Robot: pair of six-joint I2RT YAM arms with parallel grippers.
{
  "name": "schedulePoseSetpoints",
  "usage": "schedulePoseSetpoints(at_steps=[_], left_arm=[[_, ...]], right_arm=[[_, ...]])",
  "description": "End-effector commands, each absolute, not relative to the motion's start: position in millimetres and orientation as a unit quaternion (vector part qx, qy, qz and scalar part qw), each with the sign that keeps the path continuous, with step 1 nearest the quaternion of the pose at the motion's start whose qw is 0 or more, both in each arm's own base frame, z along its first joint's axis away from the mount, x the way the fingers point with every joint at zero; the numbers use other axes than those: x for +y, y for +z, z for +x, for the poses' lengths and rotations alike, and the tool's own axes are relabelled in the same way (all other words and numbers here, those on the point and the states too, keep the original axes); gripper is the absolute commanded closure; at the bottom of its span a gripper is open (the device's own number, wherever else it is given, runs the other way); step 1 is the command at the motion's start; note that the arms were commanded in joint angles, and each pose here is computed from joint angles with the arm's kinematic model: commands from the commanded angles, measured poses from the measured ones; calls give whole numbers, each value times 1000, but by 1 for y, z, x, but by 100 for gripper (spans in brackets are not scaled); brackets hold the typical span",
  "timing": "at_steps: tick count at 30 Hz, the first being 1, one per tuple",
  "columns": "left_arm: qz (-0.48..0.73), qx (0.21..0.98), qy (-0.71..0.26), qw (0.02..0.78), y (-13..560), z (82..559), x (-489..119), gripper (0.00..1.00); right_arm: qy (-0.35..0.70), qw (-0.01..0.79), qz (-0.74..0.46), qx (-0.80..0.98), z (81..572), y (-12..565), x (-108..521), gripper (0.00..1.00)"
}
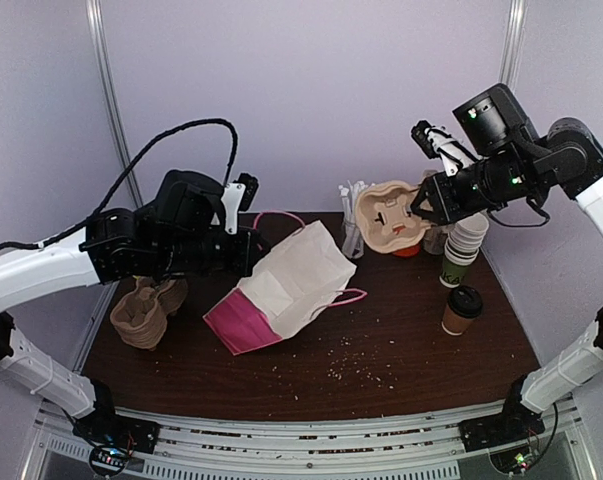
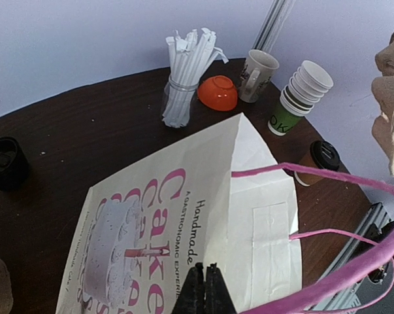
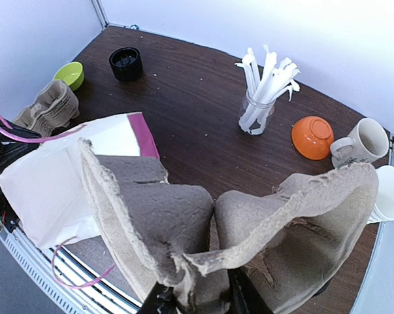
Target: Pack the takeout coffee
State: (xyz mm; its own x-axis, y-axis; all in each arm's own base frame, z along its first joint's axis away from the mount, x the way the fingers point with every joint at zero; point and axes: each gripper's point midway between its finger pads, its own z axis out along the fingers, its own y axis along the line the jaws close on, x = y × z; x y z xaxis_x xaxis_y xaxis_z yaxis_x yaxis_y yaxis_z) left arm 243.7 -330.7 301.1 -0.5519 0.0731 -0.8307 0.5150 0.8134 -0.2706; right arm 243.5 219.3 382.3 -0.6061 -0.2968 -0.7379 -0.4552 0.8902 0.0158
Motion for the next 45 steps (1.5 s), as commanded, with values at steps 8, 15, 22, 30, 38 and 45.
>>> schedulePoseSetpoints(at_steps=[8,15,22,30,38,45], left_arm=[[165,813,-390,400,348,233,-382,100],[154,805,-446,359,354,227,-406,100],[141,815,-457,327,323,225,-416,100],[139,823,-460,303,295,221,-420,100],[133,828,-449,308,291,222,-413,100],[111,834,-427,332,294,227,-394,100]], right_arm=[[158,375,-245,880,228,394,237,75],[172,400,-228,871,218,417,220,75],[174,374,-243,878,213,400,225,75],[187,335,-270,883,217,372,252,75],[187,320,-292,882,223,361,276,75],[185,315,-311,878,225,357,288,74]])
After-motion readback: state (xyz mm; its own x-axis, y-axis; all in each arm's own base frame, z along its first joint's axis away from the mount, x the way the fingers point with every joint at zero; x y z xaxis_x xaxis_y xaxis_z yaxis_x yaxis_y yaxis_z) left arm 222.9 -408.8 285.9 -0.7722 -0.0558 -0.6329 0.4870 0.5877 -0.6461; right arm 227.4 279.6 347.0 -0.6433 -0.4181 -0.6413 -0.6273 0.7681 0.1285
